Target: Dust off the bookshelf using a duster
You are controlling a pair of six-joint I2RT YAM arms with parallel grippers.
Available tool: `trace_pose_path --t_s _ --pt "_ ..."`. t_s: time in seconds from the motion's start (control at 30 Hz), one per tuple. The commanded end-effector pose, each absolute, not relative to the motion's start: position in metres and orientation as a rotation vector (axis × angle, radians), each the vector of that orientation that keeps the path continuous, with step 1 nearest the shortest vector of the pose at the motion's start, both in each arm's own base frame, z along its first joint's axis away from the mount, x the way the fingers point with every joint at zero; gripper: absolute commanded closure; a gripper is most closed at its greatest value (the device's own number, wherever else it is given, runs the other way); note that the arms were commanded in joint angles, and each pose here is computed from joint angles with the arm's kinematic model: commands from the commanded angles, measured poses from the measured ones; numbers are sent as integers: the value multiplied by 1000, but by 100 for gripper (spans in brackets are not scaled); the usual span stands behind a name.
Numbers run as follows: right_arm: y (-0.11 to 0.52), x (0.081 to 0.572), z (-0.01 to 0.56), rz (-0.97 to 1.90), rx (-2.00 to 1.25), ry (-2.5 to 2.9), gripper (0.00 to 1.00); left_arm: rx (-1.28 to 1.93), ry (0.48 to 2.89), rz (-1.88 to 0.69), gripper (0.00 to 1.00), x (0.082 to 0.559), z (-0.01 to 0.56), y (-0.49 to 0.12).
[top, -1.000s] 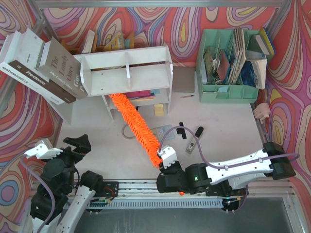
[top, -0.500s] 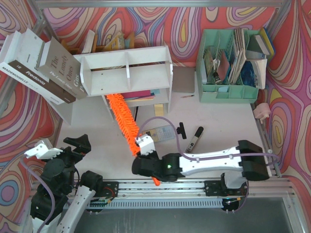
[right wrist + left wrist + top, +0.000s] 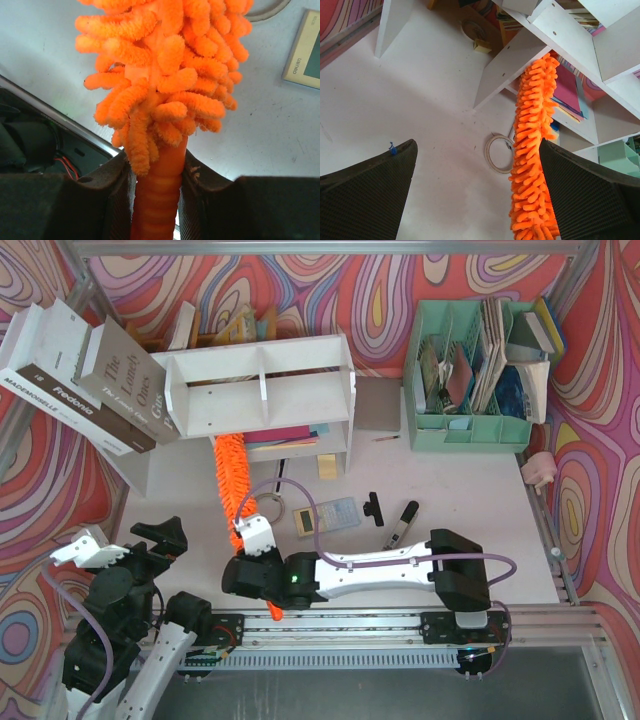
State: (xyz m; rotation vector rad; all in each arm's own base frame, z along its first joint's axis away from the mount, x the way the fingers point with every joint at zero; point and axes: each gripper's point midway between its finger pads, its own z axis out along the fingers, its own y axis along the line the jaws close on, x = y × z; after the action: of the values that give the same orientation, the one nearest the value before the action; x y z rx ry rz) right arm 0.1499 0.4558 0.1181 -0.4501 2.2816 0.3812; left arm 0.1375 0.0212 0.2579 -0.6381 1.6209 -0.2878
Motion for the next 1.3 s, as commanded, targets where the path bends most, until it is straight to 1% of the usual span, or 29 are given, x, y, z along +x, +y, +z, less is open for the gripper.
trace_pose_path --t_s 0.0,0.2,0.4,0.5,0.7,0.83,0.93,1.27 --pt "468 160 173 465 -443 2122 100 -644 1618 -283 1 139 255 22" --pt "421 167 192 439 -262 2104 100 -637 1630 -281 2 141 254 20" --pt "382 175 184 404 -138 2142 100 -636 1630 -281 1 141 254 20" --pt "387 174 181 423 -156 2155 100 -635 1633 -281 2 141 254 19" --pt "436 165 193 572 -338 2133 100 -635 1638 -276 2 142 253 19" --pt "452 160 196 614 -404 2122 100 -631 1649 -271 1 143 252 18" --pt "442 163 189 566 -377 2133 100 -636 1642 -274 1 142 253 20" --pt "375 174 182 404 -130 2143 100 -632 1642 -279 1 142 253 19"
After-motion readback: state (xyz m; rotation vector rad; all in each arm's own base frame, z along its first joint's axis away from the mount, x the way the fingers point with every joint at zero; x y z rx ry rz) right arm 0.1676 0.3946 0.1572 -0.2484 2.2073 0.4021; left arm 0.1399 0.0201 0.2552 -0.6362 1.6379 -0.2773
